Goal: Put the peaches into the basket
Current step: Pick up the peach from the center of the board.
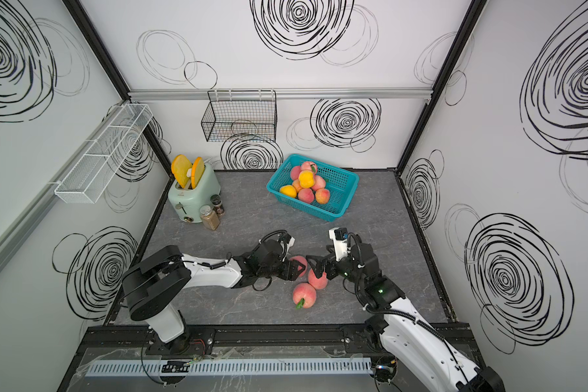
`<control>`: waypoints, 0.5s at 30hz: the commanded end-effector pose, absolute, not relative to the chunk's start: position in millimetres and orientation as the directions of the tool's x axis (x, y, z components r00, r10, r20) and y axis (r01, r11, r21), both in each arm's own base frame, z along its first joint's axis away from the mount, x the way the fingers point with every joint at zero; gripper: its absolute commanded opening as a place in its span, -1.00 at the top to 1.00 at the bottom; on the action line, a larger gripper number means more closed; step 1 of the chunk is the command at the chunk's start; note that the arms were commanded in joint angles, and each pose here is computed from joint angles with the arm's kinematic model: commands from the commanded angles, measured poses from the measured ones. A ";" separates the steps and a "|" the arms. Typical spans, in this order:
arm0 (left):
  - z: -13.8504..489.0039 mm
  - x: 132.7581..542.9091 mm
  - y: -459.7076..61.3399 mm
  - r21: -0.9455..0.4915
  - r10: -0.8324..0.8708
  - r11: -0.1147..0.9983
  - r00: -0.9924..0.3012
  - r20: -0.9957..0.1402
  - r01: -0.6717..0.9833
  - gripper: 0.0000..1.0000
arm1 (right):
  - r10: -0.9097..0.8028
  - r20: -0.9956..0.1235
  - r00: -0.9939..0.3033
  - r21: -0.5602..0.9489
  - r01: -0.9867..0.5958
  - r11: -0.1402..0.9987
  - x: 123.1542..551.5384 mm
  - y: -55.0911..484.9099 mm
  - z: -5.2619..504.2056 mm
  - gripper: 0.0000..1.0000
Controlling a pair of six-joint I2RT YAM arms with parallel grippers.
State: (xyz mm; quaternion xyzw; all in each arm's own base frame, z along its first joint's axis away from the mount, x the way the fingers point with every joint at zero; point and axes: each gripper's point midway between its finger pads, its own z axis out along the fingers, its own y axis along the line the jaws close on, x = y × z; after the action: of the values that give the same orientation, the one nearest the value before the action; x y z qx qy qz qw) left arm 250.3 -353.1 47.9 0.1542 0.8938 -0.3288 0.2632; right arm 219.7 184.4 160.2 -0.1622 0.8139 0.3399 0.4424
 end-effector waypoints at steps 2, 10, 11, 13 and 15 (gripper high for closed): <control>76.4 258.8 -353.8 -0.544 0.047 0.699 -0.789 -0.613 0.465 -0.28 | 0.041 -0.827 -0.561 0.417 -0.561 0.715 219.7 183.4 162.0 -0.99; 85.6 260.1 -341.8 -0.545 0.032 0.702 -0.785 -0.619 0.459 -0.21 | 0.023 -0.838 -0.545 0.389 -0.568 0.725 223.7 182.6 167.5 -0.99; 87.6 260.5 -339.3 -0.545 0.029 0.703 -0.784 -0.620 0.457 -0.21 | 0.016 -0.834 -0.551 0.389 -0.568 0.725 224.3 183.0 165.8 -0.99; 92.0 260.5 -334.5 -0.540 0.027 0.706 -0.780 -0.626 0.458 -0.21 | 0.002 -0.830 -0.558 0.386 -0.571 0.724 225.4 184.6 164.5 -0.99; 96.9 260.7 -329.1 -0.533 0.025 0.710 -0.773 -0.634 0.460 -0.20 | -0.005 -0.831 -0.556 0.380 -0.574 0.725 226.6 185.3 164.7 -0.99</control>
State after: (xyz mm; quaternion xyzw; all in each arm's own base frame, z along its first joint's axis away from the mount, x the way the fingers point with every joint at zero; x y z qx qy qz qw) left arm 258.5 -334.9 82.0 0.1376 0.8803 -0.3485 0.2909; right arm 224.2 183.9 154.8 -0.1669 0.8231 0.3280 0.4326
